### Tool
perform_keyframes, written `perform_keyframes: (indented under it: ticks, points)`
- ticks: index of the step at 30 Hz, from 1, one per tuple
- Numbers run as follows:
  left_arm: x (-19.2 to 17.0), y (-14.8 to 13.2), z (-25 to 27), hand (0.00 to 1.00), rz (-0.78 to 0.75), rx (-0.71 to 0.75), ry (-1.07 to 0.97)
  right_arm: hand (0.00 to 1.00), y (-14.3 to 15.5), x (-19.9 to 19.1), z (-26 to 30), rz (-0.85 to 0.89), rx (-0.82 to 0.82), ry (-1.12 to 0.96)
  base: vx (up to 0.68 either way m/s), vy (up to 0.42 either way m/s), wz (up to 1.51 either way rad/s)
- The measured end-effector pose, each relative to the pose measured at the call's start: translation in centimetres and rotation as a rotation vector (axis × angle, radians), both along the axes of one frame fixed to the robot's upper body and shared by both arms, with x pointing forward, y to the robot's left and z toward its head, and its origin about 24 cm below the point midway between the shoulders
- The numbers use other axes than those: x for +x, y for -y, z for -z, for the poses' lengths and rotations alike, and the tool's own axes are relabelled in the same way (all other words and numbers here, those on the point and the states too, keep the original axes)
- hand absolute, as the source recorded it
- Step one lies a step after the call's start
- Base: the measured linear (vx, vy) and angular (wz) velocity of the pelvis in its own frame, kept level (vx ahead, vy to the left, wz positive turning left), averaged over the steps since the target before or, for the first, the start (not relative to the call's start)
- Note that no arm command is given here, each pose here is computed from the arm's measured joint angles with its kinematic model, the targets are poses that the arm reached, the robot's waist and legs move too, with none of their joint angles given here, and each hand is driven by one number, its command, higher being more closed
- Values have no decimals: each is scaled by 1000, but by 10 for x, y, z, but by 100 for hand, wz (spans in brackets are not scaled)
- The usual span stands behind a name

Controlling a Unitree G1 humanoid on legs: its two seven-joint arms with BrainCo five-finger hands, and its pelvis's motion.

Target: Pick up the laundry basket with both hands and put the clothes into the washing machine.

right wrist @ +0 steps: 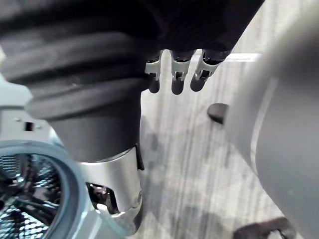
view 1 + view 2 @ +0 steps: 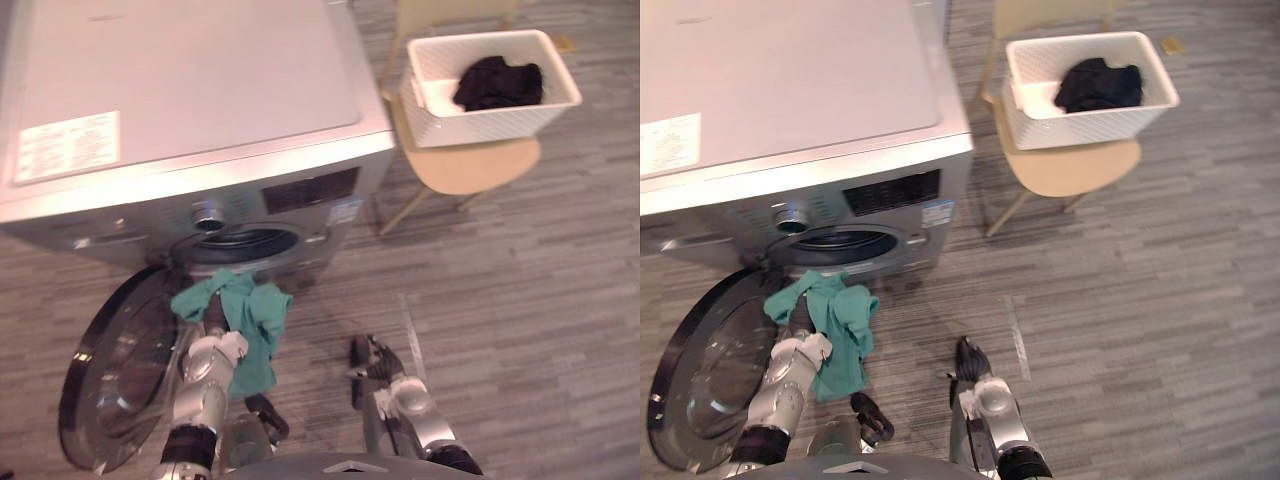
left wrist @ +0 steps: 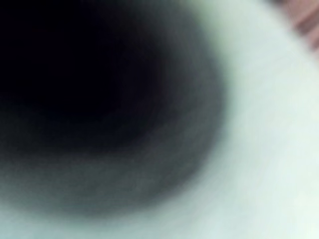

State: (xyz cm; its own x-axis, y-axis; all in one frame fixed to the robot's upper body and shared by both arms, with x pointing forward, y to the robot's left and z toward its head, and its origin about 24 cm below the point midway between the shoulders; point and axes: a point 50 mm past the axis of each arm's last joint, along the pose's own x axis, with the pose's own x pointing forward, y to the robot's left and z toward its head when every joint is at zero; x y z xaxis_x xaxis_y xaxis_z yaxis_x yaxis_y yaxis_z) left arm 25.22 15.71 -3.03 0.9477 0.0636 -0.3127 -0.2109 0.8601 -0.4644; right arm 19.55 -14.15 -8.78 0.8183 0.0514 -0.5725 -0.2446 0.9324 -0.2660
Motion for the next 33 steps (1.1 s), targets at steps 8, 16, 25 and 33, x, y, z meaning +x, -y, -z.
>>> perform_keyframes:
  ticks: [8, 16, 25, 33]
  points:
    - [10, -2, 17, 100, -130, -70, -130, 0, -20, -5, -5, -152, 18, 34, 69, -227, 22]
    - [78, -27, -54, 100, -351, -94, 55, 0, -18, 14, -34, -69, 46, 212, -70, 3, 17]
    - [111, -67, -155, 100, -512, -186, 380, 0, -37, 32, -97, -10, 302, 508, 1, 82, -26]
    - [115, -74, -280, 100, -489, -196, 766, 0, -42, 30, -120, -23, 439, 605, 46, 24, 0]
